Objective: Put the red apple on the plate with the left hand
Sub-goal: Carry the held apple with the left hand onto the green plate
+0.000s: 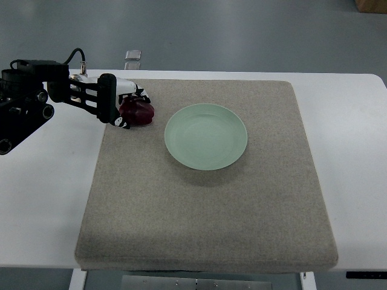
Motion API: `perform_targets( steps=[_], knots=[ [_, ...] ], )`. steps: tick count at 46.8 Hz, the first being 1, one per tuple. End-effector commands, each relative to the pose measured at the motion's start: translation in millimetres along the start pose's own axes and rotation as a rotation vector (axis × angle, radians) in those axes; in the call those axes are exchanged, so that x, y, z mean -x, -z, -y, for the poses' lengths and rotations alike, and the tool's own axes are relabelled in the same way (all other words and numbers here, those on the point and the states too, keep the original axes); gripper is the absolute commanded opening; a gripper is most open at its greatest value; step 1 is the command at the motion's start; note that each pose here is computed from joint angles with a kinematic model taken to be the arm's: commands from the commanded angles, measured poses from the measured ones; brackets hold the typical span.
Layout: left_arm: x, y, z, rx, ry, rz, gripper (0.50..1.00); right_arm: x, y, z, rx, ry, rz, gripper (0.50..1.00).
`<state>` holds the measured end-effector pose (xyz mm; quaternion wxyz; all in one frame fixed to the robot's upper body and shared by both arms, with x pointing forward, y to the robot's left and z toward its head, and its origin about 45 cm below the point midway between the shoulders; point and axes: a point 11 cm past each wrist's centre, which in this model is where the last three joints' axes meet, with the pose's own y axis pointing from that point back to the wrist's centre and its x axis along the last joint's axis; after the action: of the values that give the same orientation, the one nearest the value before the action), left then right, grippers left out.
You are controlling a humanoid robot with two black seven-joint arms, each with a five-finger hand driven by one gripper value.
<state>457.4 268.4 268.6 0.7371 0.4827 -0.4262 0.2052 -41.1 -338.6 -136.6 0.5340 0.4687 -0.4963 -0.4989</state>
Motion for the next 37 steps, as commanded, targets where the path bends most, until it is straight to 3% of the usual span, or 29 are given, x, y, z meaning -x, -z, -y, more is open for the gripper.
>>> perform_targets(
  steps=[1, 7, 14, 26, 28, 31, 37],
  knots=[
    [-18.8, -11.6, -3.4, 0.033, -0.043, 0.010, 0.500, 0.4, 0.0, 0.0, 0.000, 0.001, 0.000, 0.928],
    [-30.5, -38.8, -3.0, 0.116, -0.068, 0.026, 0.500, -0.1, 0.0, 0.0, 0.000, 0.000, 0.000, 0.928],
    [-19.5, -87.9, 18.4, 0.237, -0.046, 0.029, 0.500, 0.4, 0.0, 0.0, 0.000, 0.001, 0.000, 0.930],
    [-4.0, -120.5, 38.9, 0.297, -0.011, 0.032, 0.500, 0.4, 0.0, 0.0, 0.000, 0.001, 0.000, 0.930],
    [-1.9, -118.0, 40.7, 0.287, -0.004, 0.029, 0.565, -0.1, 0.0, 0.0, 0.000, 0.000, 0.000, 0.928],
    [0.3, -120.5, 43.6, 0.291, -0.001, 0.024, 0.598, -0.1, 0.0, 0.0, 0.000, 0.000, 0.000, 0.930],
    [7.7, -131.4, 50.2, 0.312, 0.016, 0.018, 0.795, -0.1, 0.0, 0.0, 0.000, 0.000, 0.000, 0.928]
  ],
)
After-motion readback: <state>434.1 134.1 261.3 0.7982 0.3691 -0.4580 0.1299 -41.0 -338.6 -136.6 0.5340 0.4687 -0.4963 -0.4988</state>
